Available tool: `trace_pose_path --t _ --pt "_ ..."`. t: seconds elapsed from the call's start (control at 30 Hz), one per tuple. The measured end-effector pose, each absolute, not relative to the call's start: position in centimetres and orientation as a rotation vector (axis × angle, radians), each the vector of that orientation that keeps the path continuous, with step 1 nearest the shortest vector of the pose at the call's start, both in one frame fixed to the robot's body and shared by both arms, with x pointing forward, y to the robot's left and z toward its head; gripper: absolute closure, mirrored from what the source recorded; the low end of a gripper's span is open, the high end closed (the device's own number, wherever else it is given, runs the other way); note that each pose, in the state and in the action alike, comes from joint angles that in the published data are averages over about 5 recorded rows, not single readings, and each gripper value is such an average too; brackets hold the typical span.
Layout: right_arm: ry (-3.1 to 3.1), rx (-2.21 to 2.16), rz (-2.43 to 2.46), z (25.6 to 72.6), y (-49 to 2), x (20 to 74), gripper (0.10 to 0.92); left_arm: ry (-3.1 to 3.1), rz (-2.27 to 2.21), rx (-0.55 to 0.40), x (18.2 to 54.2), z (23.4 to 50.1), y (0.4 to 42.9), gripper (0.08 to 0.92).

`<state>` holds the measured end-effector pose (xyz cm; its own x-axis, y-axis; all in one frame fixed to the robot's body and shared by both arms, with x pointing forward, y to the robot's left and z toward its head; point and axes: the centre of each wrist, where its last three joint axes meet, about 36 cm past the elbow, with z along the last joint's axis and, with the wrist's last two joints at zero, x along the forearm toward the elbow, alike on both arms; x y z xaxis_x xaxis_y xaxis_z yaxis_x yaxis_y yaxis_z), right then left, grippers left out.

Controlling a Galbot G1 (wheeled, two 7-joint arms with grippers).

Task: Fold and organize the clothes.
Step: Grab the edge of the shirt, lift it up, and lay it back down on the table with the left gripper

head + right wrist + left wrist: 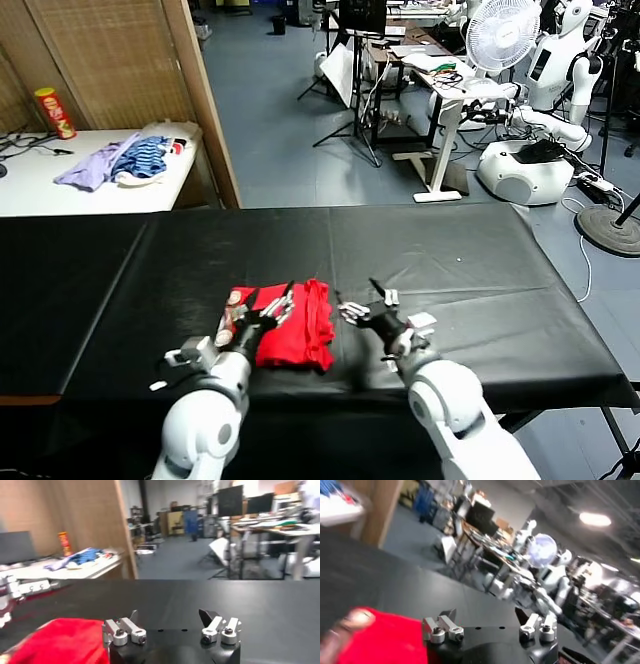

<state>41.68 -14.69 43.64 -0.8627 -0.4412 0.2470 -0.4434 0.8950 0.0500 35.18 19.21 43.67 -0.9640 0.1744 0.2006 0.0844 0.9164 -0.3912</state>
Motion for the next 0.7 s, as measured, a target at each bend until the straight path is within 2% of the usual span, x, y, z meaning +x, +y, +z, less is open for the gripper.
trace_pose_path --t 0.2,0.4,0.7 --pt "-2.735 0.647 0.282 40.7 -10.6 43.1 0.224 -2.847 0.461 -0.075 34.5 41.9 22.4 0.201" --pt "-2.737 0.560 0.507 38.4 -8.3 43.3 0.224 -2.848 0.412 -0.010 34.6 41.0 24.0 0.201" --pt "-2.850 0.504 0.232 39.1 -9.1 42.8 0.224 -2.807 0.514 0.022 35.6 39.4 26.1 0.201"
